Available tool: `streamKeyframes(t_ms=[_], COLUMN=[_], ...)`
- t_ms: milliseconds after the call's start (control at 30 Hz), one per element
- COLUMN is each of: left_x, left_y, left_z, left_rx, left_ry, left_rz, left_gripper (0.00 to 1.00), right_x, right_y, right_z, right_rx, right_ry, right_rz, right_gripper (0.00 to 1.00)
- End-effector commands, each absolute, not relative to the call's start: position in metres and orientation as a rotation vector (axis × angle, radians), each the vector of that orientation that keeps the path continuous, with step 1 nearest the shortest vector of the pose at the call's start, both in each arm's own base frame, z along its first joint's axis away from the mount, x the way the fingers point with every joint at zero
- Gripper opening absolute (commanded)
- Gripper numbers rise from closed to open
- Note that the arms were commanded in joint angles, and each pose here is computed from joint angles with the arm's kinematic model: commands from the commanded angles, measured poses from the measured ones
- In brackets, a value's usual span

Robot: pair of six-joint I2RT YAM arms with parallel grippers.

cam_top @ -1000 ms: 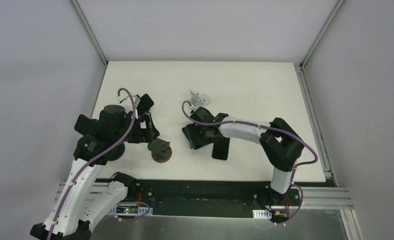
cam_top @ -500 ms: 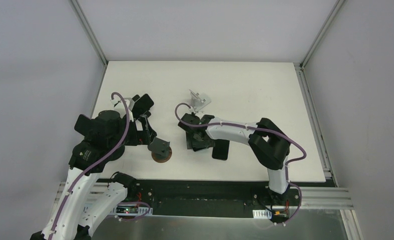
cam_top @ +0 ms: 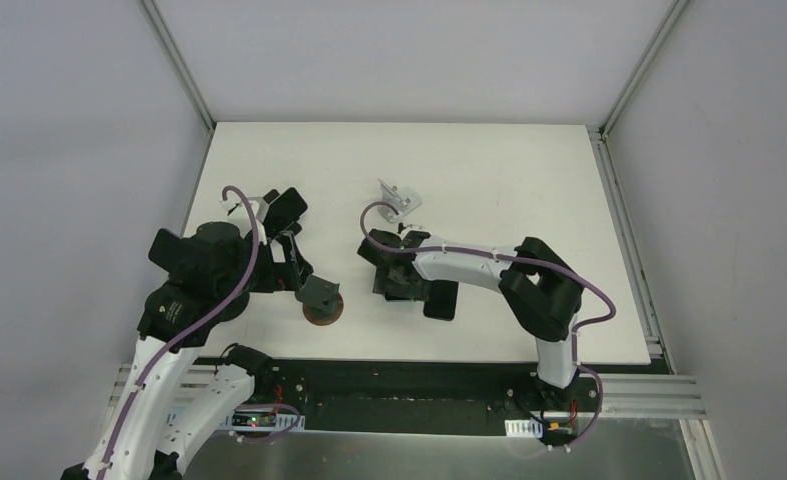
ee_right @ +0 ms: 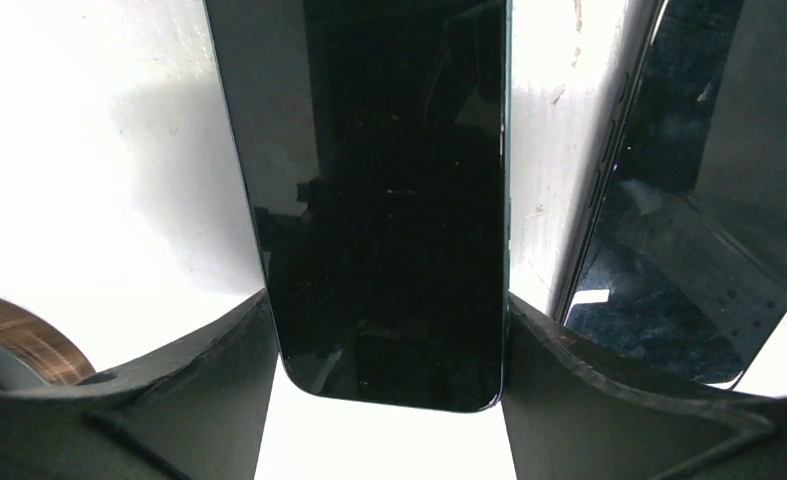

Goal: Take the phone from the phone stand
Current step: Place the phone at the center of the board.

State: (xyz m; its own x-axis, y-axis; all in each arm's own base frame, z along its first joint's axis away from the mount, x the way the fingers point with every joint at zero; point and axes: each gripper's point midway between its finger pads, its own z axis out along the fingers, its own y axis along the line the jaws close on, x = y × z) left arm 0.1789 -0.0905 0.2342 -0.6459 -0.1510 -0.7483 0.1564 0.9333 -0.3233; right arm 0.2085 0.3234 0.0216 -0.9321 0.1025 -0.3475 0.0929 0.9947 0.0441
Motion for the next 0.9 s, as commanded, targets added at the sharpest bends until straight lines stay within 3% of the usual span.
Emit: streamKeyframes(t_ms=[0,233,500,533,867], left_x=[0.179,0.179,0.177,0.177,0.177], left_y=[-0.093,-0.095,-0.094,-0.094,-0.093], left_z=[0.24,0.241,0.241,0.24,0.242], left_rx=[0.014,0.017,0.017,0.016,0.003], left_ry=[2.191,2.192,2.188,2.188,2.181], left_rz=[-0.476,-0.492,-0.491,-0.492,-0.489], left_gripper=[0.91,0.92,0.92,0.92,0.92], right_x=[0.179,0.172,0.164,0.164,0.173], right_y=[0.302,0.293,0.284,0.284,0.292], right_z=[-0.006,-0.008,-0.009,-0.007,0.039], right_rx=[0.265,0.266,0.215,0.209,0.127], right_ry=[2.887,2.902,2.925,2.925,2.824], right_rz=[-0.048,-0.073,-0.079,-0.072,0.145], right_gripper=[0.51,0.71,0.85,0.92,0.92])
